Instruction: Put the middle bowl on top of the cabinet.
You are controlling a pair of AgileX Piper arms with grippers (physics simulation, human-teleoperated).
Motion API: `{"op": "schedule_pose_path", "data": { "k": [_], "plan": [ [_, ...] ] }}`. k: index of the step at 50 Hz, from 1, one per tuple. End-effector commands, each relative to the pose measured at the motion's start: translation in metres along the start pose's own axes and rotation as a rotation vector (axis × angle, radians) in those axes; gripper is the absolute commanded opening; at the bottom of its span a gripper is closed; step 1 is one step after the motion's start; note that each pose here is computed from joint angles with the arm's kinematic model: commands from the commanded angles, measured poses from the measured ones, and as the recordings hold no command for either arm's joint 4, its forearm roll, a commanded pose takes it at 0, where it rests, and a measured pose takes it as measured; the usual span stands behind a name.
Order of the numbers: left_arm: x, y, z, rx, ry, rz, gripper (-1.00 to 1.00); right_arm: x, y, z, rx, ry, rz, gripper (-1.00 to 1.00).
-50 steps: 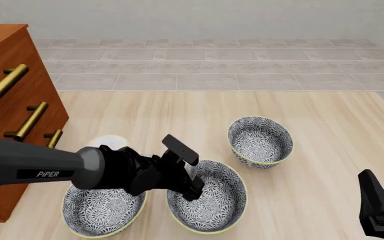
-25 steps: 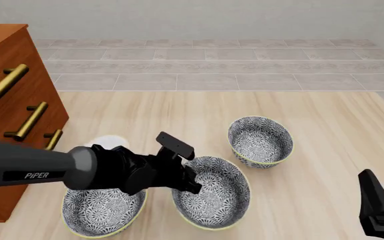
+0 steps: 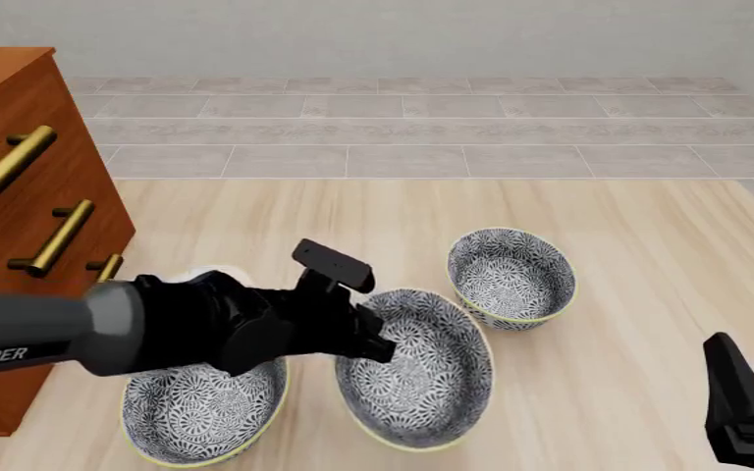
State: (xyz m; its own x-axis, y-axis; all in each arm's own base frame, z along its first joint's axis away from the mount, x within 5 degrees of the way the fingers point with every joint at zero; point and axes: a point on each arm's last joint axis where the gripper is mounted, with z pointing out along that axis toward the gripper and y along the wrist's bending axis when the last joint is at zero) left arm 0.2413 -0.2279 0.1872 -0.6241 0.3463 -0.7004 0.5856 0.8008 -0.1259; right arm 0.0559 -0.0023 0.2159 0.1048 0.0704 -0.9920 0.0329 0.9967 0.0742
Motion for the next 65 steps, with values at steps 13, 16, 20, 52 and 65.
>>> {"op": "schedule_pose_path", "data": {
  "k": [13,16,20,52,65],
  "plan": [
    [-0.025,0.016,-0.065,-0.019,-0.134,-0.163,-1.0,0.0,0.0,0.0,-0.004,0.004,-0.007,1.0],
    [-0.025,0.017,-0.071,-0.019,-0.148,-0.187,-1.0,0.0,0.0,0.0,-0.004,0.004,-0.008,1.0],
    [-0.026,0.03,-0.074,-0.051,-0.148,-0.237,-1.0,0.0,0.0,0.0,-0.004,0.004,-0.009,1.0],
    [-0.05,0.073,-0.127,-0.161,-0.26,-0.418,-1.0,0.0,0.0,0.0,-0.001,0.003,-0.006,1.0],
    [-0.05,0.1,-0.132,-0.247,-0.214,-0.493,-1.0,0.0,0.0,0.0,-0.002,0.002,-0.01,1.0]
  ]
}}
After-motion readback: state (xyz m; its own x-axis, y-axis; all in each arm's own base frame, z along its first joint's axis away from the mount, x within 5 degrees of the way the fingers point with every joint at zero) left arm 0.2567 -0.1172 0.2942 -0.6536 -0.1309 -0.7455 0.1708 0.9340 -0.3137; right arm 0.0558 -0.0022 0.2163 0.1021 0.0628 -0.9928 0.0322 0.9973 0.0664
